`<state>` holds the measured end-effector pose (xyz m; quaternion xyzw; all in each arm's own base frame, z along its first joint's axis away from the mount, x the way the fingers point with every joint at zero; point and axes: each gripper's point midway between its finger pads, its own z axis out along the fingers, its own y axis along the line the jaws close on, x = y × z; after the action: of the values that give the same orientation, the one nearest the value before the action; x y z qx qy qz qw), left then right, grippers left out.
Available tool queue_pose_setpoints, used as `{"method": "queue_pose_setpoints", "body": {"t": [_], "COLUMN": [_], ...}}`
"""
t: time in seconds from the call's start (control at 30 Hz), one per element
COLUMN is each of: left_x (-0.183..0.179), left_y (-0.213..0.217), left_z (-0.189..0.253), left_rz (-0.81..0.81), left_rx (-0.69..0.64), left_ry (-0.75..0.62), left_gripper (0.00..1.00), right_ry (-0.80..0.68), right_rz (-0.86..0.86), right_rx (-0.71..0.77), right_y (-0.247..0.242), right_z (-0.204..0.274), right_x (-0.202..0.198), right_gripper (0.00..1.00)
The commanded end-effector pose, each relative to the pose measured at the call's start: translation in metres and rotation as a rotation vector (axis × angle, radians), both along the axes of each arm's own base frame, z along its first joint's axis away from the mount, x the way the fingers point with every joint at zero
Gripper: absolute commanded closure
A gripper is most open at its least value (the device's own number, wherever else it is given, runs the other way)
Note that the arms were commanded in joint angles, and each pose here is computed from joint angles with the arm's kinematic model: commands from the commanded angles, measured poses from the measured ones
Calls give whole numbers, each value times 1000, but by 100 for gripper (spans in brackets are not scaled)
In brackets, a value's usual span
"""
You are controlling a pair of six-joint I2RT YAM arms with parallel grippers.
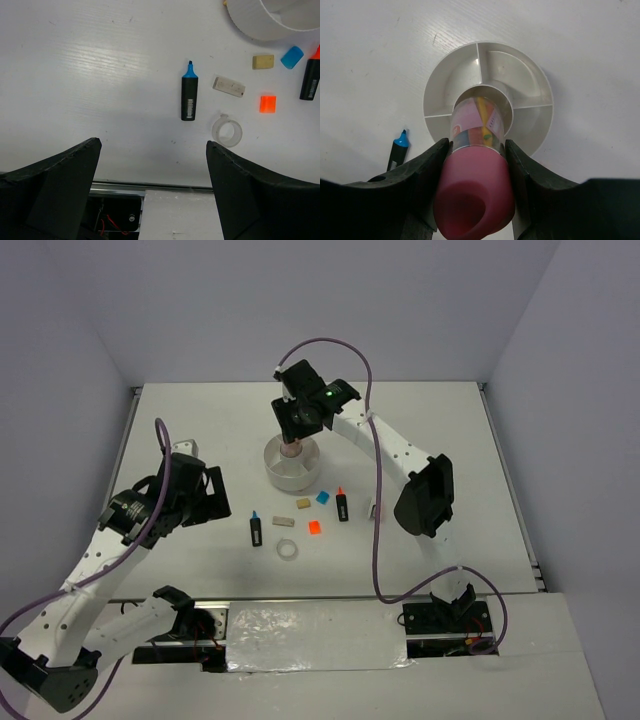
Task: Sort the stationery into containers
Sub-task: Place the stationery in the storage box.
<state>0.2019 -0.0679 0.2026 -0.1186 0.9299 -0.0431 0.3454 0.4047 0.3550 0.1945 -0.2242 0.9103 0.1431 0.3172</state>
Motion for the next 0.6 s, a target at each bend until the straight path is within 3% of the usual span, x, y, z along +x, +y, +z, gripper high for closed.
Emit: {"method": "queue_pose_setpoints", "body": {"t": [0.0, 0.07, 0.1, 0.2, 0.3, 0.33, 0.37, 0.57], "left_x": [4, 5, 4, 5, 7, 7, 8, 8], "left_y": [-3, -3, -4, -7, -10, -10, -13, -23], "left_z": [-1, -3, -4, -8, -11, -12, -14, -28], "left_rz": [-26, -33, -37, -52, -62, -67, -79, -122], "left_rx": [5, 9, 9, 5, 3, 2, -5, -26], "left_ry": [-5, 0, 2, 10, 19, 20, 23, 54], "left_gripper": [1, 1, 1, 1, 1, 1, 1, 1], "right_ry": [-77, -76, -79, -87, -90, -100, -103, -166], "right_rz": [0, -5, -5, -1, 8, 8, 5, -21], "right_rx": [27, 23, 22, 31, 40, 46, 50, 123], "right_y": [4, 2, 2, 4, 5, 5, 4, -5], "right_z": [25, 24, 25, 31, 37, 43, 45, 95], "right_x": [10, 10, 10, 10, 9, 10, 11, 8], "right_gripper": [97, 88, 74, 49, 27, 24, 2, 0]}}
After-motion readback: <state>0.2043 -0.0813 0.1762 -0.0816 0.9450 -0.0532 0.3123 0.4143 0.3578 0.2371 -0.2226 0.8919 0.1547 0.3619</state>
